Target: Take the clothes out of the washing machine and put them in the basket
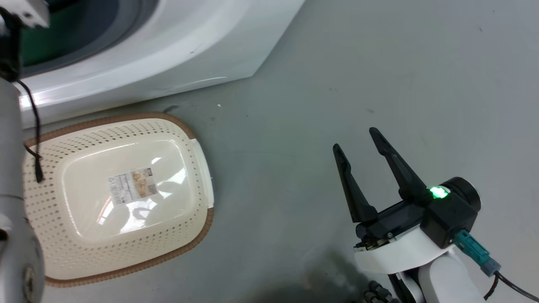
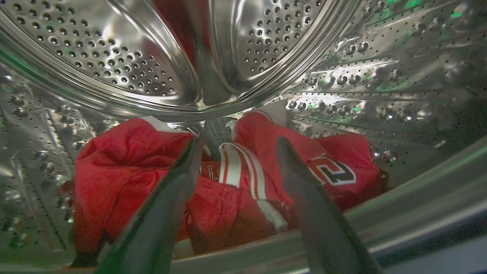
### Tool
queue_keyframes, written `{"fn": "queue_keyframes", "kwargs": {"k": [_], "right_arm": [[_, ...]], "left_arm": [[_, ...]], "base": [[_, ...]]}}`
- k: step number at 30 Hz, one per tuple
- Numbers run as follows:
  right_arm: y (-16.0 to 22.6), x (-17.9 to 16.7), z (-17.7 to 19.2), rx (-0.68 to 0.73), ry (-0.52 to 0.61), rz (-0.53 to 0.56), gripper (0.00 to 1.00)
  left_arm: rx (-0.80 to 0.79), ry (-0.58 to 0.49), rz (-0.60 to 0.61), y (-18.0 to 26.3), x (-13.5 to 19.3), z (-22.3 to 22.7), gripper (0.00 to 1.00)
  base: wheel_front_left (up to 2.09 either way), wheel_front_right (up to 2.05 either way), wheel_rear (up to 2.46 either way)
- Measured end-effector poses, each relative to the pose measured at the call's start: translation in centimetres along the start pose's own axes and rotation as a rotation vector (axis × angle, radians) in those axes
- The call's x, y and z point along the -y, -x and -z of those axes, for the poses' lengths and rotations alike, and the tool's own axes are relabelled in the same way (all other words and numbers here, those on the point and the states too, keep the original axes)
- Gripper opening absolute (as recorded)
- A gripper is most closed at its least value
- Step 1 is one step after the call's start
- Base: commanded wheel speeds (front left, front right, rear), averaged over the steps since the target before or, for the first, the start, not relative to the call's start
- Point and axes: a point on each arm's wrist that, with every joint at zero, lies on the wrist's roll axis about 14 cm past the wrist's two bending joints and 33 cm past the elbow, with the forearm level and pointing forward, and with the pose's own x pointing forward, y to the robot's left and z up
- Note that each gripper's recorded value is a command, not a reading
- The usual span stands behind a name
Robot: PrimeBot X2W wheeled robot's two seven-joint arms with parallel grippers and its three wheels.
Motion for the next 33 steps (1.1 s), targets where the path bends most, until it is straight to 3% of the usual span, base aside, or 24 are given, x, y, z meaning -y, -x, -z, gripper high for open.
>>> {"fn": "queue_keyframes", "kwargs": {"k": [11,13,23,29,30,32,33], "right_arm": [[0.8,0.4,1.9,-0.057,-0.037,0.024,1.0],[1.3,0.5,2.6,-0.082,-0.042,0.036,1.0],[2.1,0.8,4.2,-0.141,-0.064,0.064,1.0],[2.6,1.0,4.6,-0.158,-0.074,0.082,1.0],[2.7,1.0,4.5,-0.157,-0.077,0.084,1.0],[2.7,1.0,4.4,-0.153,-0.082,0.086,1.0],[2.7,1.0,4.3,-0.151,-0.082,0.087,1.0]], "left_arm": [[-0.126,0.025,0.0,-5.9,0.0,-0.4,1.0],[-0.225,0.121,0.0,-7.1,0.4,1.4,1.0],[-0.505,0.188,0.019,-8.5,2.0,8.0,1.0],[-0.612,0.239,0.026,-8.7,3.1,9.7,1.0],[-0.626,0.243,0.027,-8.6,3.2,9.8,0.91],[-0.627,0.241,0.024,-8.7,3.3,9.7,0.0],[-0.622,0.235,0.022,-8.7,3.3,9.6,0.0]], "base": [[0.0,0.0,0.0],[0.0,0.0,0.0],[0.0,0.0,0.0],[0.0,0.0,0.0],[0.0,0.0,0.0],[0.0,0.0,0.0],[0.0,0.0,0.0]]}}
